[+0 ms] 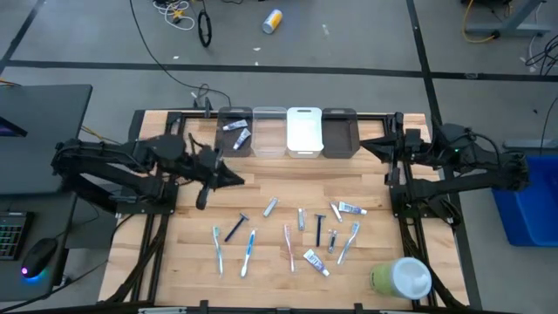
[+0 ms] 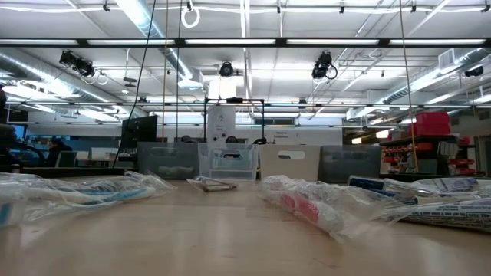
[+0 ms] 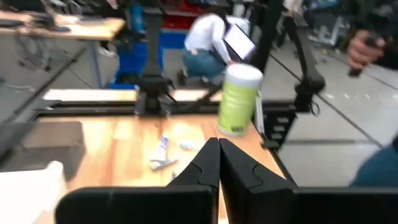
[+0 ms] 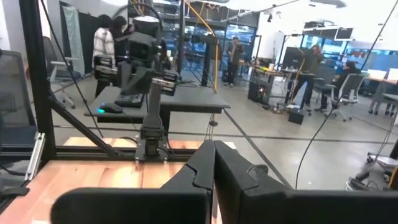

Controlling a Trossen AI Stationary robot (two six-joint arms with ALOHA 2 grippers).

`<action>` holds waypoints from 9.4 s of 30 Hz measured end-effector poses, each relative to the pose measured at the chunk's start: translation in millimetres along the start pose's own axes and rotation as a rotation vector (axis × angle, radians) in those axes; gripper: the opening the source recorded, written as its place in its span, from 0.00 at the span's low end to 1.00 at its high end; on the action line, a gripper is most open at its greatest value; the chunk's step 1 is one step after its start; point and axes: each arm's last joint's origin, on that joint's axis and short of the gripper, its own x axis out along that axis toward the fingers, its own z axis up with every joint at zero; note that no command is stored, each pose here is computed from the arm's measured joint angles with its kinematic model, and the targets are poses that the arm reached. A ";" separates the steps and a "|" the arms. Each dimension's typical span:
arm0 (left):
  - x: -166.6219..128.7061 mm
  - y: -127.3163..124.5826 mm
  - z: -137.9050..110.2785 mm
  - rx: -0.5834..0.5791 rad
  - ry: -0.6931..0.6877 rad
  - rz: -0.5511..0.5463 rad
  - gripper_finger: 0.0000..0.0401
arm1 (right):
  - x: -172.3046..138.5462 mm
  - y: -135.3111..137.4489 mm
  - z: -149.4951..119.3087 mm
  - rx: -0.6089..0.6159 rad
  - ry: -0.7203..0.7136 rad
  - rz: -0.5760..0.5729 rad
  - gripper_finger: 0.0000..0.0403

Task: Pick & Place Travel size toiletries
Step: Put the green toothbrush into the transparent bin

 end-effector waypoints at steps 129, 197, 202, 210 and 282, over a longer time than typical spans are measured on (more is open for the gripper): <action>82.7 -71.4 -226.7 0.729 1.199 -0.536 0.24 | 9.1 1.3 -4.6 0.066 0.044 -0.022 0.02; 111.9 116.5 -2.7 0.539 0.846 0.409 0.23 | 9.1 1.3 -4.5 0.066 0.043 -0.021 0.03; 99.3 154.3 3.2 0.478 0.796 0.523 0.24 | 9.1 1.3 -4.4 0.066 0.043 -0.021 0.03; 78.5 196.8 8.6 0.354 0.695 0.606 0.23 | 9.1 1.3 -4.5 0.066 0.043 -0.021 0.03; 72.0 235.7 -118.3 -0.803 0.220 0.892 0.43 | 9.1 1.5 -6.6 0.043 0.065 -0.019 0.03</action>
